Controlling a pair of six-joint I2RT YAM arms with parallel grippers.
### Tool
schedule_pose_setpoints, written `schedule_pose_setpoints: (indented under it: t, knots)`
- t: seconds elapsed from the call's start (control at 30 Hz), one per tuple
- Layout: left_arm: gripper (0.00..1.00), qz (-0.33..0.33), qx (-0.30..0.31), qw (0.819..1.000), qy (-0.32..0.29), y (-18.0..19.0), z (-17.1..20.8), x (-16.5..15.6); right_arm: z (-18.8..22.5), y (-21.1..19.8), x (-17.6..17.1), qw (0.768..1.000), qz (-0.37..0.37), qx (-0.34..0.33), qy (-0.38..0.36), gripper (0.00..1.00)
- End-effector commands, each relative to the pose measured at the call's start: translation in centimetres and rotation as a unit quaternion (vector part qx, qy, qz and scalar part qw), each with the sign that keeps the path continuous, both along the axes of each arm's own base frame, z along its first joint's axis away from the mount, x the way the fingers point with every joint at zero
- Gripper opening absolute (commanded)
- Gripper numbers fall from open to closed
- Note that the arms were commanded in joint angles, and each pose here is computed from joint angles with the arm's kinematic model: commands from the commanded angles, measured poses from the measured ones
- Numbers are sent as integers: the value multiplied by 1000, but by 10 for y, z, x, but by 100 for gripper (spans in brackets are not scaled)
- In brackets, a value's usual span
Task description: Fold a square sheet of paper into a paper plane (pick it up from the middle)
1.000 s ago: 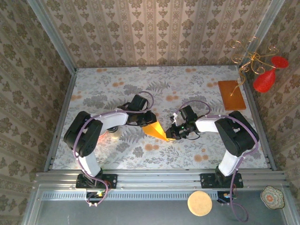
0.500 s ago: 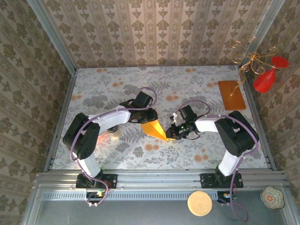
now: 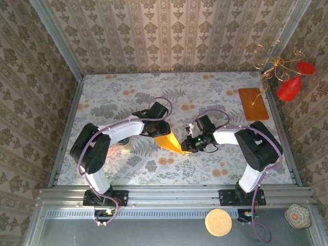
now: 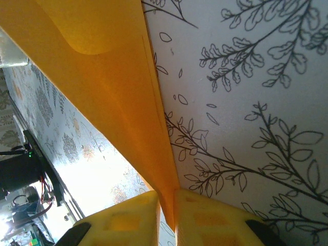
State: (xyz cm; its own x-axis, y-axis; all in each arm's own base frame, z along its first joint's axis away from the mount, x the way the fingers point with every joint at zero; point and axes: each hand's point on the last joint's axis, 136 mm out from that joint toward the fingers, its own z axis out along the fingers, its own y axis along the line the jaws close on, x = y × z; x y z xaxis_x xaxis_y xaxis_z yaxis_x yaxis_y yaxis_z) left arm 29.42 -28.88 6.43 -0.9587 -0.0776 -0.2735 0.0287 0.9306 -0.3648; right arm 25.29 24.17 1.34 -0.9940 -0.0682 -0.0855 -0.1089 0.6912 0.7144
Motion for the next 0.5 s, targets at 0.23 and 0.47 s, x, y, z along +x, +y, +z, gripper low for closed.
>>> schedule_pose_setpoints:
  t: [0.23,0.47]
  knots:
    - [61,-28,-25,999,-14,-15,2,2,-27,-20,-8,997,-14,-72,21,18]
    - [63,-22,-4,1000,4,-11,-13,2,-28,-21,-8,997,-13,-74,21,18]
